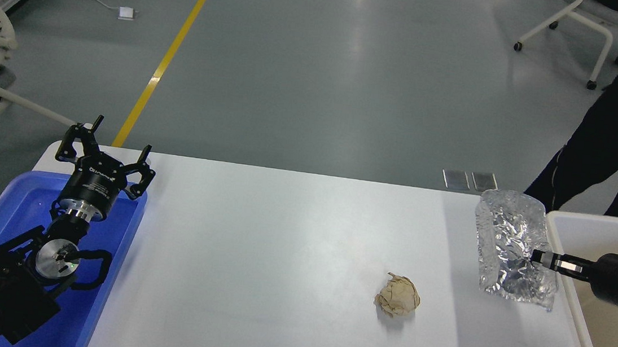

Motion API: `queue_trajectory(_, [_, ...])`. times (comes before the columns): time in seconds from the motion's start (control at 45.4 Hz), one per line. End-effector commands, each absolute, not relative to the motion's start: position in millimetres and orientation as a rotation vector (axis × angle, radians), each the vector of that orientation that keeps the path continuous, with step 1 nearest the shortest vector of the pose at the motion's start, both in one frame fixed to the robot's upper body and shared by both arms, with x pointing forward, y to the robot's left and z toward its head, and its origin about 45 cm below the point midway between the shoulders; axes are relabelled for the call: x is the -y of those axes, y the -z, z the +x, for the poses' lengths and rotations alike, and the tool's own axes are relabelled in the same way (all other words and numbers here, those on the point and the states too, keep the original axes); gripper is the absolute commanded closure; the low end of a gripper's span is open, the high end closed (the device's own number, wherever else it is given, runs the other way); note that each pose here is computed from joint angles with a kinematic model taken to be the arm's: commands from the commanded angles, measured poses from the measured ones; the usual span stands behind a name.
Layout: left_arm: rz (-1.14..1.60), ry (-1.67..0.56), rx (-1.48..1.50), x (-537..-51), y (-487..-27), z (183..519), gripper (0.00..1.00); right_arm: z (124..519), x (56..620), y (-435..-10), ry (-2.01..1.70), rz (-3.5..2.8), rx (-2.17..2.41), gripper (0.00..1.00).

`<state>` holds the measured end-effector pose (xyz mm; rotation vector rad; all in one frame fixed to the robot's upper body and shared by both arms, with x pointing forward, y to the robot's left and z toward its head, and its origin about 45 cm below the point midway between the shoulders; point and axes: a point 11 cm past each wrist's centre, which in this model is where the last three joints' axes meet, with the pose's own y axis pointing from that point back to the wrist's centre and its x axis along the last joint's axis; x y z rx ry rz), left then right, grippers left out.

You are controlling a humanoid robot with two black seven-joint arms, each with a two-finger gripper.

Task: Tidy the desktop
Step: 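Lift the foil wrapper with the right gripper toward the white bin, then release the foil wrapper from the right gripper into the white bin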

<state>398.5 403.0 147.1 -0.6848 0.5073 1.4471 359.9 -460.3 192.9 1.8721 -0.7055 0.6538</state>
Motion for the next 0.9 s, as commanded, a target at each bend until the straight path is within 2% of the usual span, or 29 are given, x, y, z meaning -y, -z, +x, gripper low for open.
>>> queue_trajectory(0.0, [-0.685,-1.446,-0.509,-402.3,-146.8,398.5,0.0,369.1,475.2,-268.1,-0.643,1.945,0.828,1.0])
queue_trajectory(0.176, [-0.685,-1.447,-0.507,-403.0,-147.1,398.5,0.0,368.0,487.2,-324.3,-0.625,1.984,0.892,1.0])
queue_trajectory(0.331, [-0.685,-1.447,-0.507,-403.0,-147.1,398.5,0.0,365.7,494.9,-350.5,-0.608,2.0,0.92,1.0])
queue_trajectory(0.683, [-0.685,-1.447,-0.507,-403.0,-147.1,398.5,0.0,364.7,502.5,-353.3,-0.597,1.985,0.935,1.0])
queue_trajectory(0.882, [-0.685,-1.447,-0.507,-403.0,-147.1,398.5,0.0,359.4,548.5,-351.2,-0.537,1.858,1.049,1.0])
